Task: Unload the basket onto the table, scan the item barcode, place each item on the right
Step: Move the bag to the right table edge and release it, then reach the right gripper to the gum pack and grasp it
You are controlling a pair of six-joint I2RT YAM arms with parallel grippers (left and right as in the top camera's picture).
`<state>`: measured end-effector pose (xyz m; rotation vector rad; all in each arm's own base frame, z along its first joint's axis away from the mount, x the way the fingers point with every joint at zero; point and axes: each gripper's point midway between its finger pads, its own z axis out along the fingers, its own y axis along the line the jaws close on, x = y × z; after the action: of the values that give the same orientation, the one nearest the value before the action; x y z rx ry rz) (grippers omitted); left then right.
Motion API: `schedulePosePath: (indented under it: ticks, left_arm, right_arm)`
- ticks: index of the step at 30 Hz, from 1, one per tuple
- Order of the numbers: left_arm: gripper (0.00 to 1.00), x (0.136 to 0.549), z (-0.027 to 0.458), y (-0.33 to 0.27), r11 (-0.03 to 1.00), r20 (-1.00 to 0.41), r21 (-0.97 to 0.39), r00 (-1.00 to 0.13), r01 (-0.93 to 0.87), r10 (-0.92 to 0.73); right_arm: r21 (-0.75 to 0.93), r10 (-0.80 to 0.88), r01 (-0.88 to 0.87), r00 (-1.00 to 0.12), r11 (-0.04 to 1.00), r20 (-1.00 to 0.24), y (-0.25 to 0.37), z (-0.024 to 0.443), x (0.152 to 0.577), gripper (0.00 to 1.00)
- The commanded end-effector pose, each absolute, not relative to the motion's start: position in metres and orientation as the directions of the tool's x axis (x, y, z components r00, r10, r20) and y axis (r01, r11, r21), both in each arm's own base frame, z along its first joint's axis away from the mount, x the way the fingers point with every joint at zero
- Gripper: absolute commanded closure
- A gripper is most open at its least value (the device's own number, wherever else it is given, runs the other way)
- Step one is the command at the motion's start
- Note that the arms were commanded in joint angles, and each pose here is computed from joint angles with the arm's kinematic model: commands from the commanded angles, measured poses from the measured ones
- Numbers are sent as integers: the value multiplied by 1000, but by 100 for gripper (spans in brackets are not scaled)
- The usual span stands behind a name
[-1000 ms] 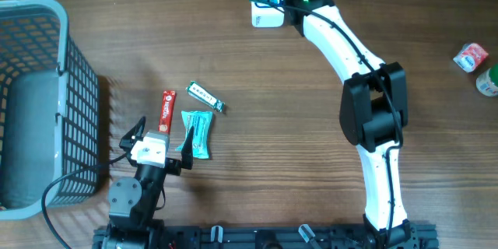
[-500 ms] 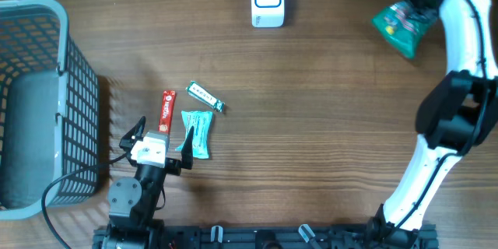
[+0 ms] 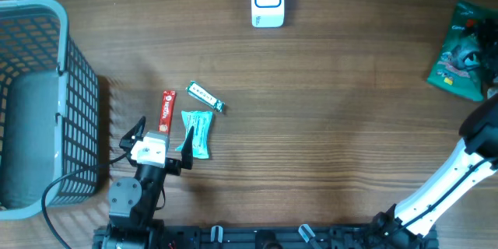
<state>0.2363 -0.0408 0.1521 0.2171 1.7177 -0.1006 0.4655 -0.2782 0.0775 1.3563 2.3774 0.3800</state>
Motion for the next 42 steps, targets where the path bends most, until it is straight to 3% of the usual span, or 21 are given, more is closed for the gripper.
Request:
schedulePosePath:
  ticks: [1,3,6,10,13,18,22,29,31,34,38,42]
  left_arm:
    - [0,236,151,-42,975,-985,68,-139,211,98]
    - [0,236,151,-42,975,-985,68,-139,211,98]
    - [0,236,151,-42,975,-985,68,-139,211,98]
    - [0,236,151,-42,975,-985,68,-139,211,98]
    - [0,236,151,-42,975,-985,68,-139,211,98]
    - [0,236,151,-42,975,-985,68,-139,211,98]
    - [0,236,151,-42,975,-985,68,-139,211,98]
    - [0,236,151,-42,975,-985,68,-139,211,98]
    - [0,236,151,-42,975,-985,68,-139,211,98]
    - [0,236,151,-42,975,-985,68,-139,211,98]
    - [0,236,151,-42,975,-985,68,-139,211,98]
    - [0,236,151,-42,975,-985,68,-140,211,98]
  right_arm:
    - [546,775,562,-543,621,-322,-204,202,489,0]
    - [552,743,524,-596,648,-305,-152,229,484,0]
    - [584,608,405,-769,703,-198,-36,240,472,0]
    - [542,224,74,-950,837,-216,104,217,453,0]
    - [483,-18,-147,-965,863,-262,203,186,430,0]
    - [424,-343,-483,-865,766,-366,326,121,382,0]
    - [257,-420,-550,-804,795,-421,365,75,377,0]
    - [244,-488,-592,-787,768,-376,398,8,358,4]
    - [202,-451,-537,-820,819,-353,389,-9,364,18]
    - [142,-431,-490,-847,860,-310,374,-28,364,55]
    - [230,-396,-442,-891,867,-221,371,-13,347,61]
    - [417,-358,-366,-928,832,-99,361,43,338,72]
